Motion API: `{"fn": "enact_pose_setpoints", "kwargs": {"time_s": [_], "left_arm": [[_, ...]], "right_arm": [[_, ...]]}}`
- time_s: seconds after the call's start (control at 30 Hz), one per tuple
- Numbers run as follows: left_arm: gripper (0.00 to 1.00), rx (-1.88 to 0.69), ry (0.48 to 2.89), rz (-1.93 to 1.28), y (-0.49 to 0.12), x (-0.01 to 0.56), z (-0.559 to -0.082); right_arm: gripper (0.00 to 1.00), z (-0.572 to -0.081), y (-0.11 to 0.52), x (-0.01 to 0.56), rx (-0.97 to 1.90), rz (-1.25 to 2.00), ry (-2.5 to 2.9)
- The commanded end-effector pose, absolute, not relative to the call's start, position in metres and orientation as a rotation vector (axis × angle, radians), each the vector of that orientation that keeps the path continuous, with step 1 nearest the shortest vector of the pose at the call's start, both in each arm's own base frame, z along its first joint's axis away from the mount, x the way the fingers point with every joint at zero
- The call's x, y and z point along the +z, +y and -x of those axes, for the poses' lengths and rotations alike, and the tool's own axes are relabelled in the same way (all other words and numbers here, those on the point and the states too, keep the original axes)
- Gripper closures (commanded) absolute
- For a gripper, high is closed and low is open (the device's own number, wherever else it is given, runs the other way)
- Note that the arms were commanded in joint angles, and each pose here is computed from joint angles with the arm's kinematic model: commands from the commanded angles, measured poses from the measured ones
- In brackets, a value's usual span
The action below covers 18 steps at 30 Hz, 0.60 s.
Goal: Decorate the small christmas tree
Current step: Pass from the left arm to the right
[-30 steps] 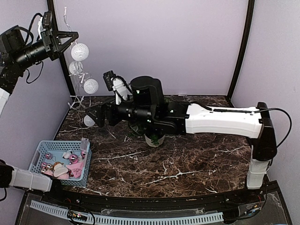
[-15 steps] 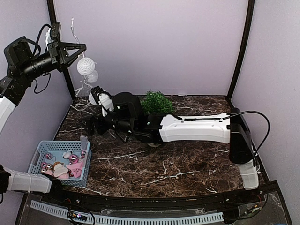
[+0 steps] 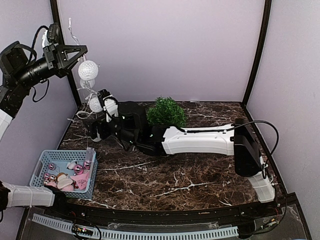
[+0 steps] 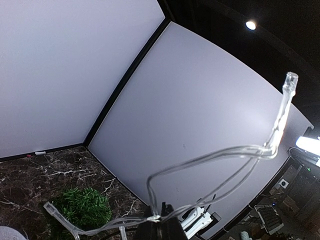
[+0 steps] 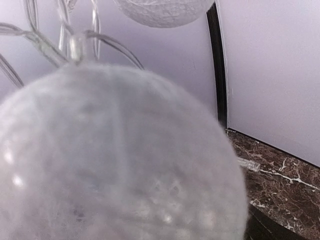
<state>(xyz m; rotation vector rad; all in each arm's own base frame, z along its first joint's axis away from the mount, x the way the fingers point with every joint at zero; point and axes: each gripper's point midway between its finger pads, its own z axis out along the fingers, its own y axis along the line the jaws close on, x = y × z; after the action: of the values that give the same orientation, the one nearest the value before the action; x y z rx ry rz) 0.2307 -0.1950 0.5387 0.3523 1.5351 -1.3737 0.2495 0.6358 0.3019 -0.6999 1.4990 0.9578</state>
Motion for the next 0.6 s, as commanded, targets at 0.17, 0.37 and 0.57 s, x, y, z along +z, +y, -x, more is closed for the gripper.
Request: {"fn": "enact_pose_setpoints", "kwargs": {"time_s": [0.17, 0.37, 0.57], "left_arm": [[1.00, -1.438, 1.496, -0.431, -0.200, 0.546, -0.213], [1.00, -1.466, 1.478, -0.458, -0.201, 0.546, -0.205], [1.00, -1.450, 1.488, -0.451, -0.199, 0.541, -0.202]], "right_arm": [[0.01, -0.231, 0.648, 0.342, 1.084, 0.707, 1.249], [0.13, -0.228, 0.665, 0.348, 1.109, 0.751, 1.216], [0.75, -0.218, 0.667, 0.366, 1.145, 0.792, 1.202]]}}
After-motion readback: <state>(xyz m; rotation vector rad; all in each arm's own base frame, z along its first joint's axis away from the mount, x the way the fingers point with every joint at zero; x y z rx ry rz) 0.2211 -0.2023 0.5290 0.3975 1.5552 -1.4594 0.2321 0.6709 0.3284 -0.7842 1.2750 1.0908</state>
